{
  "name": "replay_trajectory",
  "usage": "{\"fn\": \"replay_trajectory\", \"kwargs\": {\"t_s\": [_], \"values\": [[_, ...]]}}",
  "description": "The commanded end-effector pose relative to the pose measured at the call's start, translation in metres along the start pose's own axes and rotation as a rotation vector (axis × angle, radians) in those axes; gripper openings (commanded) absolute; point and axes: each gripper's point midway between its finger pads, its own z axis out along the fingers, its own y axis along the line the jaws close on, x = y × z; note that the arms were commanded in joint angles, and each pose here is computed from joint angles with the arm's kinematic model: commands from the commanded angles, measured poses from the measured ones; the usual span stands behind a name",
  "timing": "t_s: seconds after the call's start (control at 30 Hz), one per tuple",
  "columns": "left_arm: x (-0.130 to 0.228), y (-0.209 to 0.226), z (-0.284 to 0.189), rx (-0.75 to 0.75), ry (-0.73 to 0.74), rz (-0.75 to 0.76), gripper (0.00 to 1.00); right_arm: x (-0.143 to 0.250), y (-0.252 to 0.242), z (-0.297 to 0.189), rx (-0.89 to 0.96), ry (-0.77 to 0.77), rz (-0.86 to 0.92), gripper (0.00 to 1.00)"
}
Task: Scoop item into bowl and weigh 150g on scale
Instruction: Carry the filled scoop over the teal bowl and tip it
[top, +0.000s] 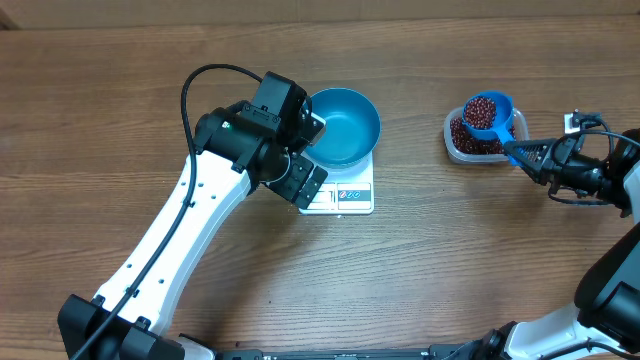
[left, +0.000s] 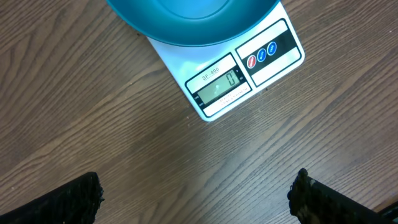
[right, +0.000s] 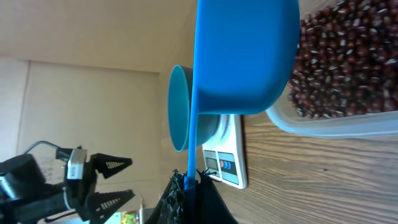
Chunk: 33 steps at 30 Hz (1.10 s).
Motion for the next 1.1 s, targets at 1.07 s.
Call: {"fn": "replay_trajectory", "kwargs": {"t_s": [1.07], "values": [[-0.003, -0.003, -0.007, 0.0, -0.023, 0.001, 1.0, 0.06, 0.094, 0.168, 0.091, 0.323, -0.488, 0.04]]}}
